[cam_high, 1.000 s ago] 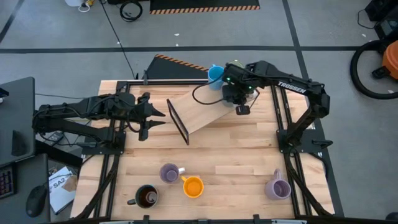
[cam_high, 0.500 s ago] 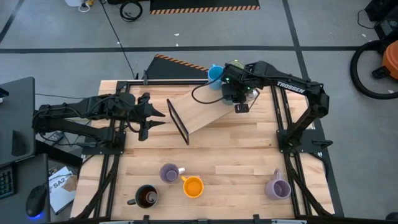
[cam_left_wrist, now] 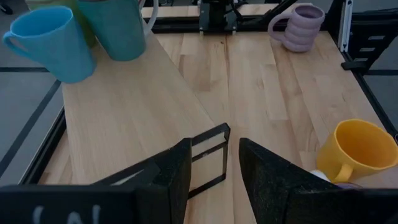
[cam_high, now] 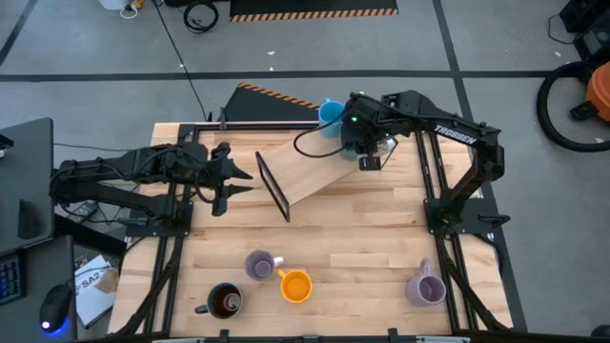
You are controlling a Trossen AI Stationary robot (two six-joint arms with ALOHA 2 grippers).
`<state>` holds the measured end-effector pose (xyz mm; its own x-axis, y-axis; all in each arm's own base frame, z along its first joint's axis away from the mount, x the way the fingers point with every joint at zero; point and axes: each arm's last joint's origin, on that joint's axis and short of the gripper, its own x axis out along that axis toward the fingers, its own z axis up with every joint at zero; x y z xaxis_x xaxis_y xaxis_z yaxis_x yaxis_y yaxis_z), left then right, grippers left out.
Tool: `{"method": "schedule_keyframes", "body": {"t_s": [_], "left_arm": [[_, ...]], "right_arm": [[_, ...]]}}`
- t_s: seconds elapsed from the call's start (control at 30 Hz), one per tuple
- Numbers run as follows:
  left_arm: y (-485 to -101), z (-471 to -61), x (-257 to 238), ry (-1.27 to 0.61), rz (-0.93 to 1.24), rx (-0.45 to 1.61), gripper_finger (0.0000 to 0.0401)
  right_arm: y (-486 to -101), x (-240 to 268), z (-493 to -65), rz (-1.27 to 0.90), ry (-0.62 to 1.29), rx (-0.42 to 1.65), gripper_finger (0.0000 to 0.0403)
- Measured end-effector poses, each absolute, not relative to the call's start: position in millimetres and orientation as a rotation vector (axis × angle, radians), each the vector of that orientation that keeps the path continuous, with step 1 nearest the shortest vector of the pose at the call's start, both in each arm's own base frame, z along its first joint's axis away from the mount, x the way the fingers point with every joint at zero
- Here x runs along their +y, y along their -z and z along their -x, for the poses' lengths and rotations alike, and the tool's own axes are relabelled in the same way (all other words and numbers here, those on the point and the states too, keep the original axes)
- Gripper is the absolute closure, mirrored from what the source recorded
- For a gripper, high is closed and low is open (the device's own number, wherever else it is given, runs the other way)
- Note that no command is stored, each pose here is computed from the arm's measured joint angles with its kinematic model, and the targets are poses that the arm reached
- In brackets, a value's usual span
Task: Place coffee mugs
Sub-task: Put the blue mug on the shelf, then put the left purple mug on the shelf
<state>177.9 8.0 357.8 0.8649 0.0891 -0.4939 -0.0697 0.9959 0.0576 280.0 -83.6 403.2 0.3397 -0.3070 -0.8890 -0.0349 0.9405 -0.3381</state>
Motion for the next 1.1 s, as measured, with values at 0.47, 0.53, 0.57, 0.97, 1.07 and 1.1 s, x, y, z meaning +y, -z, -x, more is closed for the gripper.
{"method": "schedule_keyframes", "body": {"t_s": [0.47, 0.53, 0.57, 0.97, 1.07, 1.1], "left_arm": [[-349, -171, -6, 0.235, 0.109, 0.638, 0.0259], [-346, -169, -10, 0.250, 0.119, 0.671, 0.0259], [-345, -168, -12, 0.260, 0.118, 0.686, 0.0259], [-322, -189, -53, 0.328, 0.041, 0.863, 0.0259], [-313, -195, -67, 0.399, -0.065, 0.906, 0.0259], [-310, -197, -71, 0.420, -0.103, 0.916, 0.0259]], "right_arm": [[-420, -55, -287, 0.138, 0.261, 1.070, 0.0293], [-419, -48, -289, 0.112, 0.261, 1.068, 0.0293], [-418, -43, -290, 0.109, 0.252, 1.067, 0.0293], [-397, 5, -308, 0.179, 0.163, 1.020, 0.0293], [-385, 10, -313, 0.155, 0.166, 1.020, 0.0293], [-380, 12, -314, 0.145, 0.169, 1.024, 0.0293]]}}
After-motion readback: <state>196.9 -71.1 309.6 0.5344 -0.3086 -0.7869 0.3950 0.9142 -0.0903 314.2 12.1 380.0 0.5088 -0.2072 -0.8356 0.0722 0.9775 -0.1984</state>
